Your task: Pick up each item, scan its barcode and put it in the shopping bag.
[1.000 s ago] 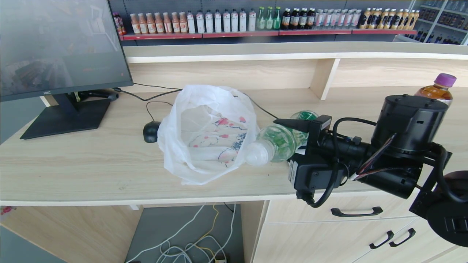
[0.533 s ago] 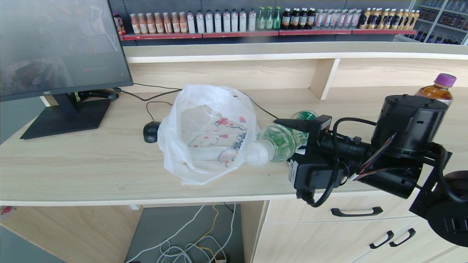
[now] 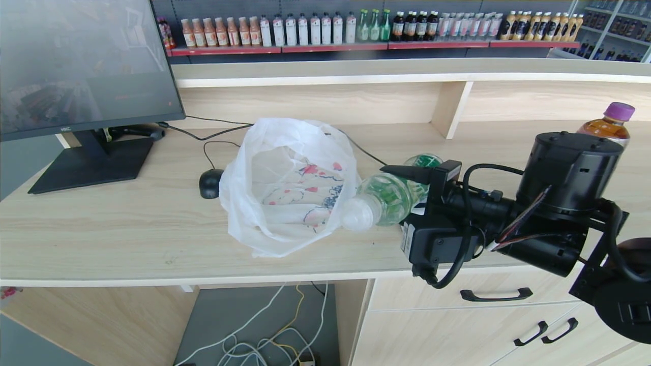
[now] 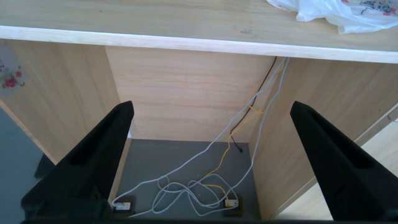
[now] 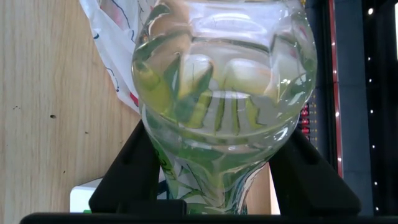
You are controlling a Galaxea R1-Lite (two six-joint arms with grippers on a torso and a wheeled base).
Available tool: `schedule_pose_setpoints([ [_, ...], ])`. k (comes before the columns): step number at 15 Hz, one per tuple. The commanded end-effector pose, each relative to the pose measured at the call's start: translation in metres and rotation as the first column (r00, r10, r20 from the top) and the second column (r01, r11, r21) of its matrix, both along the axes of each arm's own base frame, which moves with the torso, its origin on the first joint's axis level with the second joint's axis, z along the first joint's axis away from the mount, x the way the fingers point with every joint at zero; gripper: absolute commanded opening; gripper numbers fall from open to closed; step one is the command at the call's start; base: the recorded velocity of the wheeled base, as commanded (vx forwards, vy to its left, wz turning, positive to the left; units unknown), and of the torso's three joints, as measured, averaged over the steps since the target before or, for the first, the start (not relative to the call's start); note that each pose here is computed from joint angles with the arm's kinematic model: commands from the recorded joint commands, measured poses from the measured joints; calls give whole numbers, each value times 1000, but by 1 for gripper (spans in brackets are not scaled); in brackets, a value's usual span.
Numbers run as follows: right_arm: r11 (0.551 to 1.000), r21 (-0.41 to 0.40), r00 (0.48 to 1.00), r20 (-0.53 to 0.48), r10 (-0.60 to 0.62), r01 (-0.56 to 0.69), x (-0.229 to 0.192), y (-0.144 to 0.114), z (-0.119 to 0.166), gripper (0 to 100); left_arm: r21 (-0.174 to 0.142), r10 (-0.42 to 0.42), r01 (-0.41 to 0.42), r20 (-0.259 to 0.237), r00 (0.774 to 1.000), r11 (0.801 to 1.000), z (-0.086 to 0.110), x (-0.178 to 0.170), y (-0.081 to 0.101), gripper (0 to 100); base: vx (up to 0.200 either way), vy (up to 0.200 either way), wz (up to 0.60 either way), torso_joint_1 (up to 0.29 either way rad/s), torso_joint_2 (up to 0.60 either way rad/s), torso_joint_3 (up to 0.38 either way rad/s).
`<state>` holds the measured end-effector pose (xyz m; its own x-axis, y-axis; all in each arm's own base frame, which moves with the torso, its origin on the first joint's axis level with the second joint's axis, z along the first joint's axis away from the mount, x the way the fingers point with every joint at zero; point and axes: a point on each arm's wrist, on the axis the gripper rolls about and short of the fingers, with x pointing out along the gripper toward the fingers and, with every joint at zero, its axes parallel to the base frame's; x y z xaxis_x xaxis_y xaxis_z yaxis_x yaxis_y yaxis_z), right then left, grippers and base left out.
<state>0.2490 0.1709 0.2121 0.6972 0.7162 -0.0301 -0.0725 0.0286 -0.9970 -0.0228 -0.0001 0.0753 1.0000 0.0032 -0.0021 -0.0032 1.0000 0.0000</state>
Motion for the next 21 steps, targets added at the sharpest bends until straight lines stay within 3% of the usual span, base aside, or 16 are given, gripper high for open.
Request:
schedule_pose_setpoints([
  [1, 1000, 0, 1000, -1, 0, 0, 0, 0, -1, 0, 0, 0, 0, 1, 1000, 1000, 0, 0, 0, 100, 0, 0, 0, 0, 0, 0],
  [7, 994, 108, 1000, 19, -13, 11, -9, 11, 7, 0, 0, 0, 0, 1, 1000, 1000, 0, 0, 0, 100, 0, 0, 0, 0, 0, 0],
  [14, 944, 328, 999, -8, -38, 38, -20, 19, 23, 0, 0, 0, 0, 1, 1000, 1000, 0, 0, 0, 100, 0, 0, 0, 0, 0, 0],
  [19, 843, 531, 984, -177, 10, 87, -35, 36, 17, 0, 0, 0, 0, 1, 1000, 1000, 0, 0, 0, 100, 0, 0, 0, 0, 0, 0],
  [21, 746, 653, 968, -246, 48, 129, -38, 38, 21, 0, 0, 0, 0, 1, 1000, 1000, 0, 0, 0, 100, 0, 0, 0, 0, 0, 0],
])
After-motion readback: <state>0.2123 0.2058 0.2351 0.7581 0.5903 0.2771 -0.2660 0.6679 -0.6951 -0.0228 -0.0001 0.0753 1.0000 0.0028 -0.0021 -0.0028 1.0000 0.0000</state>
